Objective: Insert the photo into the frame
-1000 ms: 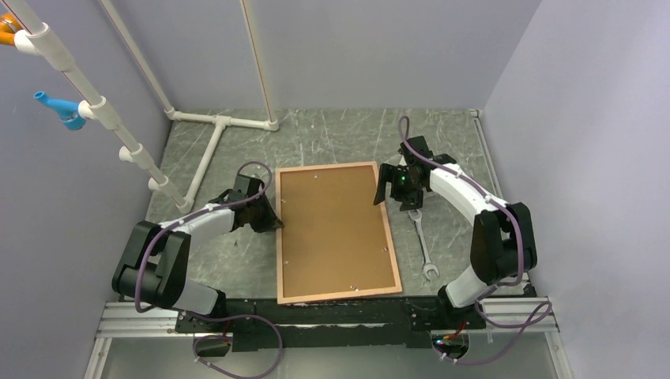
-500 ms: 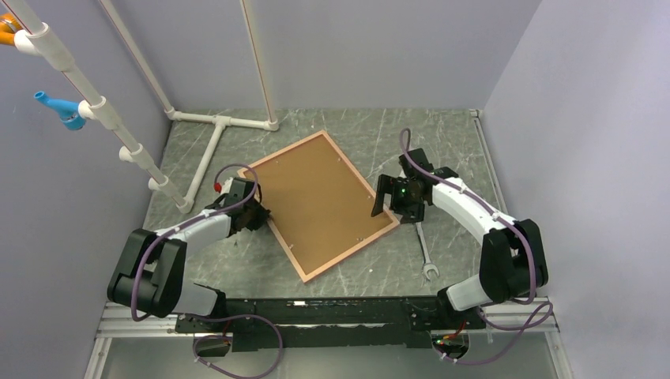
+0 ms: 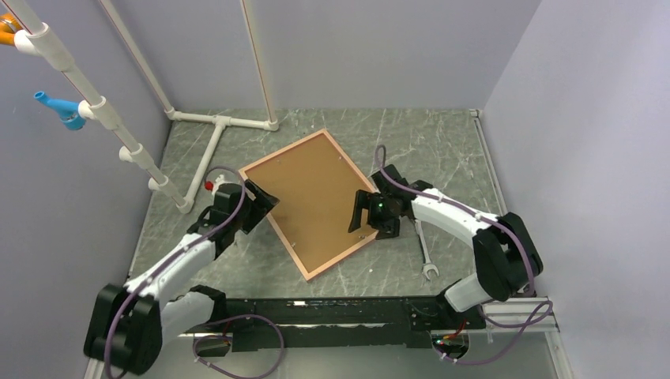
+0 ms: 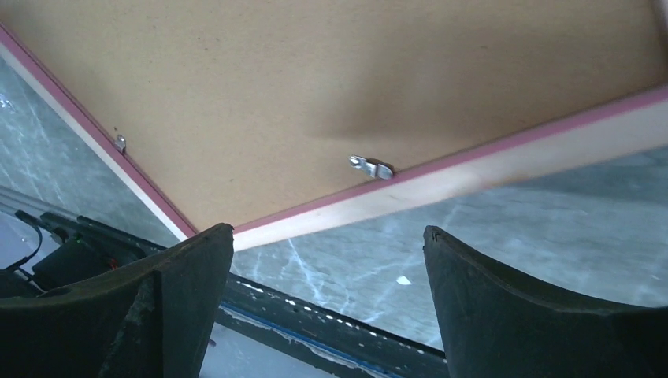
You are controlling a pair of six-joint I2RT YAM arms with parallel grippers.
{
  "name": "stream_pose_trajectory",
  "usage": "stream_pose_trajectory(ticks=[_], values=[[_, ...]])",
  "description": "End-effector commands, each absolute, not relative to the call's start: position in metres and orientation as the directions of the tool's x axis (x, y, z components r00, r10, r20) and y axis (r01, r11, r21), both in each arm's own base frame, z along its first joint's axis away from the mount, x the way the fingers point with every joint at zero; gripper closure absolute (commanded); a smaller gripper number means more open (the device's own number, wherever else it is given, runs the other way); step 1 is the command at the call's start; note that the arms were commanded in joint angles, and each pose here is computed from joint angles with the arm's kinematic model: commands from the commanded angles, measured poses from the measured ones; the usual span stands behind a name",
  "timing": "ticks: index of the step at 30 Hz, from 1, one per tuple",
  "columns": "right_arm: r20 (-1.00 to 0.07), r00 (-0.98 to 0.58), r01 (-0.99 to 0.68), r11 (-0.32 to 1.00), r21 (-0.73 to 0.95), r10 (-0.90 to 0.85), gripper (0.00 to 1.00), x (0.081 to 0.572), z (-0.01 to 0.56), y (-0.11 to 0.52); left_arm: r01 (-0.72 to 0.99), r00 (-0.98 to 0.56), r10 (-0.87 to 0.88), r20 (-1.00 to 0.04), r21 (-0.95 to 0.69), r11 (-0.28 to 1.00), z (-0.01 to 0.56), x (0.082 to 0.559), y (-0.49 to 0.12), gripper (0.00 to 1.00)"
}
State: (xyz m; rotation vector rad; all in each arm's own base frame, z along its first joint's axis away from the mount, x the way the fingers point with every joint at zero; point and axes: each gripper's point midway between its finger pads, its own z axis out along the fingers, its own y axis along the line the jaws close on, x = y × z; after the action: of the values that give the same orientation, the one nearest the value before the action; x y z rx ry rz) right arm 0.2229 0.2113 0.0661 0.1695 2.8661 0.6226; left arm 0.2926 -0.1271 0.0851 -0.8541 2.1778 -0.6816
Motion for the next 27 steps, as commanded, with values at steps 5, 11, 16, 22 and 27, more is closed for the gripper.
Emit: stream_pose_trajectory(ticks=[5,11,16,22,27], values=[[-0.121,-0.977,0.112,0.901,0.418,0.178,0.11,0.220,0.042,0.246,-0.301,-0.443,-0.670,-0.597,-0.604,0.738,0.146,0.272,-0.090,0.15],[-0.122,-0.979,0.104,0.916,0.388,0.162,0.15,0.215,0.033,0.248,-0.266,-0.390,-0.651,-0.651,-0.597,0.757,0.176,0.264,-0.079,0.16],[-0.131,-0.980,0.102,0.941,0.323,0.151,0.25,0.217,0.018,0.243,-0.238,-0.403,-0.627,-0.667,-0.584,0.776,0.185,0.265,-0.081,0.16],[-0.180,-0.975,0.097,0.976,0.197,0.133,0.42,0.224,0.009,0.221,-0.222,-0.433,-0.605,-0.668,-0.571,0.790,0.183,0.265,-0.085,0.16],[-0.210,-0.971,0.085,0.985,0.148,0.115,0.69,0.227,0.011,0.210,-0.215,-0.453,-0.585,-0.672,-0.555,0.804,0.182,0.267,-0.087,0.17]])
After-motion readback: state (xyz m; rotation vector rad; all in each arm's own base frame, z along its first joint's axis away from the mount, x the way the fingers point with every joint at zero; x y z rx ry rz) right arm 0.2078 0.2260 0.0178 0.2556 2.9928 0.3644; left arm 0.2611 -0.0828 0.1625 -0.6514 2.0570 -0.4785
